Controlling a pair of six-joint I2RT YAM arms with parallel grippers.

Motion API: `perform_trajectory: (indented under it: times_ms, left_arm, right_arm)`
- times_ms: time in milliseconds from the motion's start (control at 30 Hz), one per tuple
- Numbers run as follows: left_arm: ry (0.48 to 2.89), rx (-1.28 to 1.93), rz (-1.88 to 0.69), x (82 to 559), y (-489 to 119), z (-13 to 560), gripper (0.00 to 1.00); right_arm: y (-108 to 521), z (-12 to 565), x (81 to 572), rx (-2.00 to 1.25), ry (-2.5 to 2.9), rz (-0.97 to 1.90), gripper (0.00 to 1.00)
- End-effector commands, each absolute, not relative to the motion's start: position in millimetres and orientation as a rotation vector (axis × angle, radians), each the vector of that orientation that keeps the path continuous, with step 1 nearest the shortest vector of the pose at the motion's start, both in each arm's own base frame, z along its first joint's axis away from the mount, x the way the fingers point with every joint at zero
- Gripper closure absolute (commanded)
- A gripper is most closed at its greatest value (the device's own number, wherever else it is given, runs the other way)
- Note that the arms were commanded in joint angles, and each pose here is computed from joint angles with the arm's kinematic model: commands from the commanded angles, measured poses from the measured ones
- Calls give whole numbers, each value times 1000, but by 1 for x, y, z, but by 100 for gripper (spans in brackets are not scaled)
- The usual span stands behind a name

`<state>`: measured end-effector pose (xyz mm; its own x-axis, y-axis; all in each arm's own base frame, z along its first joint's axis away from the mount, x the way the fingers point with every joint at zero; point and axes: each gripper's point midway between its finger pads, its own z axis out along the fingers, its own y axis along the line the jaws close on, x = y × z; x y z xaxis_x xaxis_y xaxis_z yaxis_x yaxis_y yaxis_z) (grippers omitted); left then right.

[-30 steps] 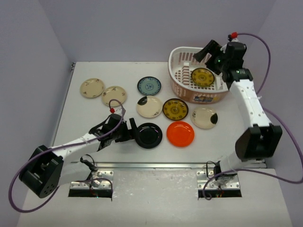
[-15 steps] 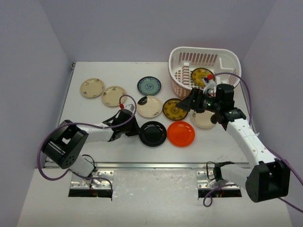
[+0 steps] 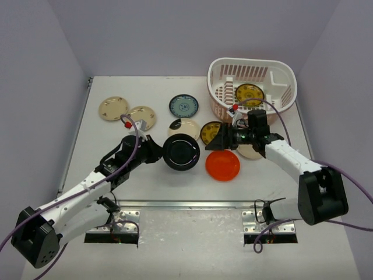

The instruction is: Place the plates into the plastic bin on the countertop

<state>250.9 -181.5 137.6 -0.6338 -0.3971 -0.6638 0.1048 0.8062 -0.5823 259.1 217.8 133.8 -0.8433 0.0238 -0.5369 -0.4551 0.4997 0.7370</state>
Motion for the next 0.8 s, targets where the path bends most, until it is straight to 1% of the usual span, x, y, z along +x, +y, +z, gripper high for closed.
perform_trajectory:
  times_ms: [0, 67, 100, 133, 233, 267, 367, 433, 467, 500, 533, 567, 633, 667, 700, 767]
  left_arm:
    - [2101, -141, -918, 244, -205, 171, 100]
    - [2086, -111, -978, 242, -214, 178, 100]
    - [2075, -99, -1027, 241, -220, 183, 100]
    - [2073, -88, -1053, 240, -224, 187, 100]
    - [2048, -68, -1102, 243, -233, 196, 100]
    - [2035, -64, -1117, 244, -235, 199, 100]
    - [2017, -50, -1152, 246, -241, 207, 100]
    - [1994, -38, -1171, 249, -245, 217, 100]
    - [1991, -38, -1166, 251, -245, 219, 100]
    - [1989, -37, -1156, 253, -245, 220, 100]
    - [1996, -55, -1128, 257, -243, 221, 91]
    - [1994, -85, -1081, 264, -238, 224, 69]
    - [2017, -189, -894, 279, -214, 224, 7]
    - [2079, -253, -768, 278, -195, 211, 0]
    - [2101, -301, -669, 278, -179, 208, 0]
    - [2042, -385, -508, 276, -144, 224, 0]
  right_arm:
    - [242, 136, 252, -533, 2189, 1342, 11]
    - [246, 136, 249, -539, 2178, 1386, 20]
    - [248, 137, 247, -543, 2171, 1415, 35]
    - [249, 136, 246, -541, 2171, 1424, 39]
    - [251, 139, 243, -535, 2154, 1459, 46]
    - [251, 140, 243, -530, 2147, 1466, 58]
    - [251, 138, 247, -502, 2151, 1446, 80]
    - [251, 138, 250, -477, 2158, 1436, 81]
    - [251, 140, 251, -466, 2158, 1438, 86]
    - [251, 142, 254, -456, 2155, 1436, 97]
    - [251, 145, 257, -437, 2156, 1431, 100]
    - [248, 148, 262, -409, 2151, 1415, 100]
    - [234, 164, 280, -295, 2127, 1366, 100]
    - [214, 167, 300, -137, 2136, 1296, 100]
    - [194, 174, 319, -4, 2125, 1229, 100]
    - [145, 180, 351, 326, 2105, 1014, 100]
